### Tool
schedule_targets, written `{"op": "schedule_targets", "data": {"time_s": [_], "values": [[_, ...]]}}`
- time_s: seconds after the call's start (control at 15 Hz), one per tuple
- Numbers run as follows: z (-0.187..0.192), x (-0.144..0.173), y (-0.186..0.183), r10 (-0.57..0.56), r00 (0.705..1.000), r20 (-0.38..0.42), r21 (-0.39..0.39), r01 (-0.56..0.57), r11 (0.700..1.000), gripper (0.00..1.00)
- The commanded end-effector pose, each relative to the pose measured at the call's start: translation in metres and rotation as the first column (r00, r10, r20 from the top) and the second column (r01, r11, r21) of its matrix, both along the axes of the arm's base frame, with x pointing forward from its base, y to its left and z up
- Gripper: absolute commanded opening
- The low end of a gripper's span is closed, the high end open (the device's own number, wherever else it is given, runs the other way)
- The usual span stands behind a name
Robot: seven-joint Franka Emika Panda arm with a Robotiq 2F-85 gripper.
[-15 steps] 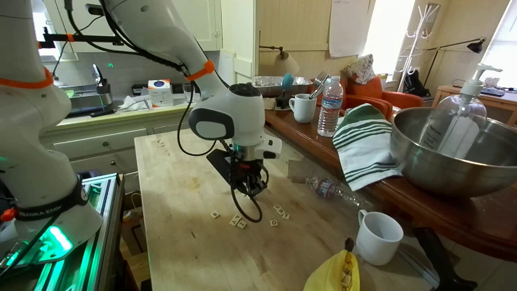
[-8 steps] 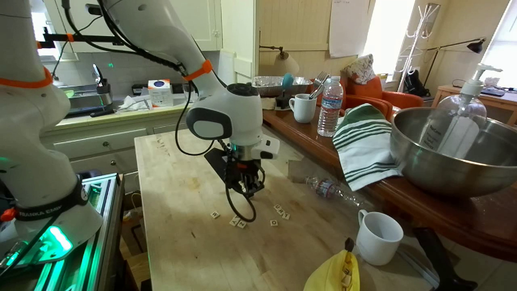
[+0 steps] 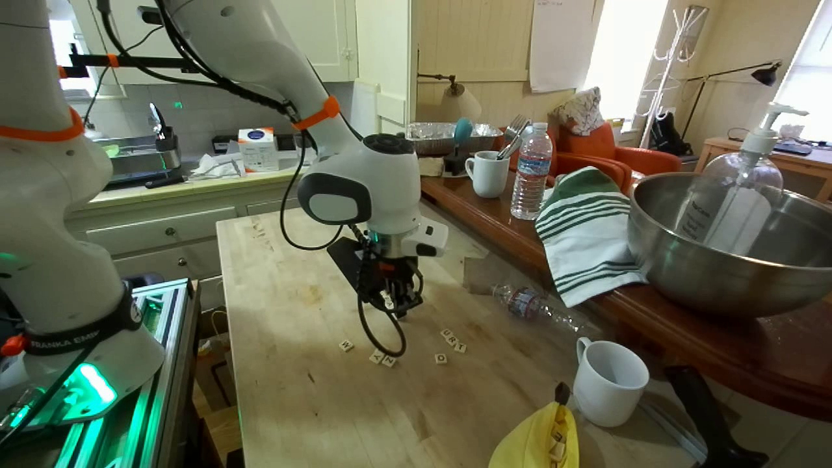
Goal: Slide the letter S to the pile of letters on the left
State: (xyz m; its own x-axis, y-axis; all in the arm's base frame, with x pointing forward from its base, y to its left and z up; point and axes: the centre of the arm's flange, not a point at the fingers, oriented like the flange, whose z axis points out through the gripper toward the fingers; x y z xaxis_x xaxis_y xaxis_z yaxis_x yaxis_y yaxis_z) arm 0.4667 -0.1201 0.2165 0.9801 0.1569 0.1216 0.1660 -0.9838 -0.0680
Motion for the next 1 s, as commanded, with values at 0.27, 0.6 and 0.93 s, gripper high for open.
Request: {"op": "schedule_targets", "data": {"time_s": [0.27,0.6,0.93], "values": [[0.016,-0.001,0.002,-0.017,0.999,0.030,0.000,0.017,1.000,0.00],[0.032,0.000,0.004,-0.013,0.998,0.055,0.001,0.013,1.000,0.00],[0.048,-0.002,0.014,0.011,0.997,0.078,-0.004,-0.010,1.000,0.42]]}}
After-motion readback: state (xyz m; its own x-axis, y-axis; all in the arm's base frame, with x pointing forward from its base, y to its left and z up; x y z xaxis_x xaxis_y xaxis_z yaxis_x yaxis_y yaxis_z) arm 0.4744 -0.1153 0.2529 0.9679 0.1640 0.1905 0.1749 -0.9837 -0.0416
